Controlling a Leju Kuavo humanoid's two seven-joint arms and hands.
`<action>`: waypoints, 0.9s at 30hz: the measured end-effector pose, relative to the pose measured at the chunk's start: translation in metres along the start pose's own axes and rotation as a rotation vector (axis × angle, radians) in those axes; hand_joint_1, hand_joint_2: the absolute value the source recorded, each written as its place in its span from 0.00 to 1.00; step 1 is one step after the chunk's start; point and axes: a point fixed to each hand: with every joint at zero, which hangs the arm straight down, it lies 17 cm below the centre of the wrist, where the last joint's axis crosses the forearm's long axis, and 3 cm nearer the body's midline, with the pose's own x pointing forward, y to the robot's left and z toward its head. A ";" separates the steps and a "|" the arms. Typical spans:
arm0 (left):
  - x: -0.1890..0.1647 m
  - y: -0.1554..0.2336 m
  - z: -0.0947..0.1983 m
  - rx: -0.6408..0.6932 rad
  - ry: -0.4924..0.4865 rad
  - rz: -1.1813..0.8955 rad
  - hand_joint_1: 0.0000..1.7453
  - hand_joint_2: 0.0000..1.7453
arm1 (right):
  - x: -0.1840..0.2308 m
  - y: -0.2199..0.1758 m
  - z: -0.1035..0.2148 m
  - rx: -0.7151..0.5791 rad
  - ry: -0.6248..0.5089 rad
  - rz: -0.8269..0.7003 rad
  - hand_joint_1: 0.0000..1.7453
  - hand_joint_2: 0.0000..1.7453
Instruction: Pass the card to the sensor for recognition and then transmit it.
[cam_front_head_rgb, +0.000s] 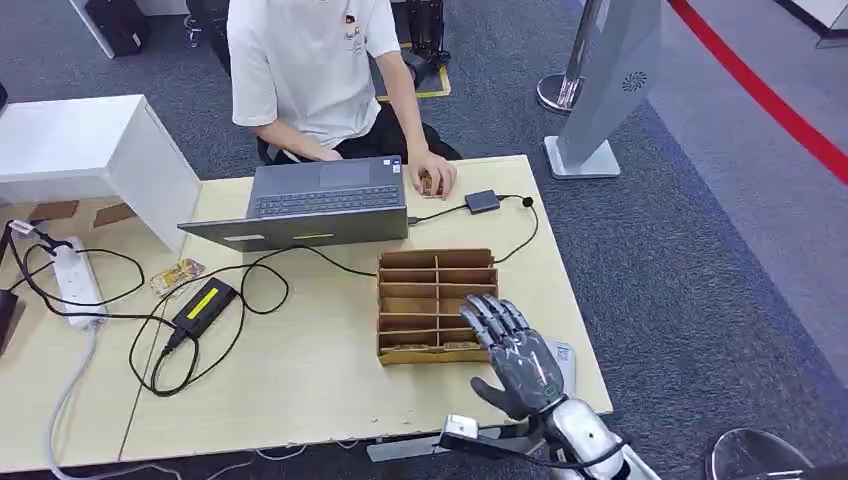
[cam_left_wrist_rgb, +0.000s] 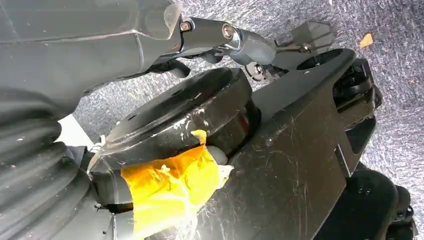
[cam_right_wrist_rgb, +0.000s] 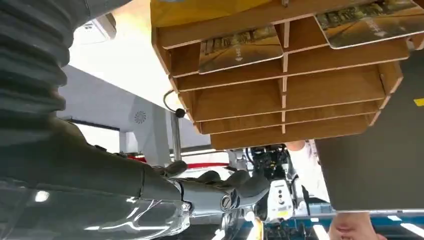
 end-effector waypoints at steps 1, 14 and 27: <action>0.000 0.000 0.000 0.000 0.000 -0.001 0.00 1.00 | 0.000 0.000 -0.001 0.000 0.000 0.001 0.00 1.00; 0.000 0.000 0.000 -0.002 0.001 -0.009 0.00 1.00 | -0.001 0.000 -0.005 0.000 -0.001 0.000 0.00 1.00; 0.000 -0.001 0.000 -0.007 0.001 -0.012 0.00 1.00 | 0.020 -0.001 -0.017 0.001 -0.034 -0.026 0.00 1.00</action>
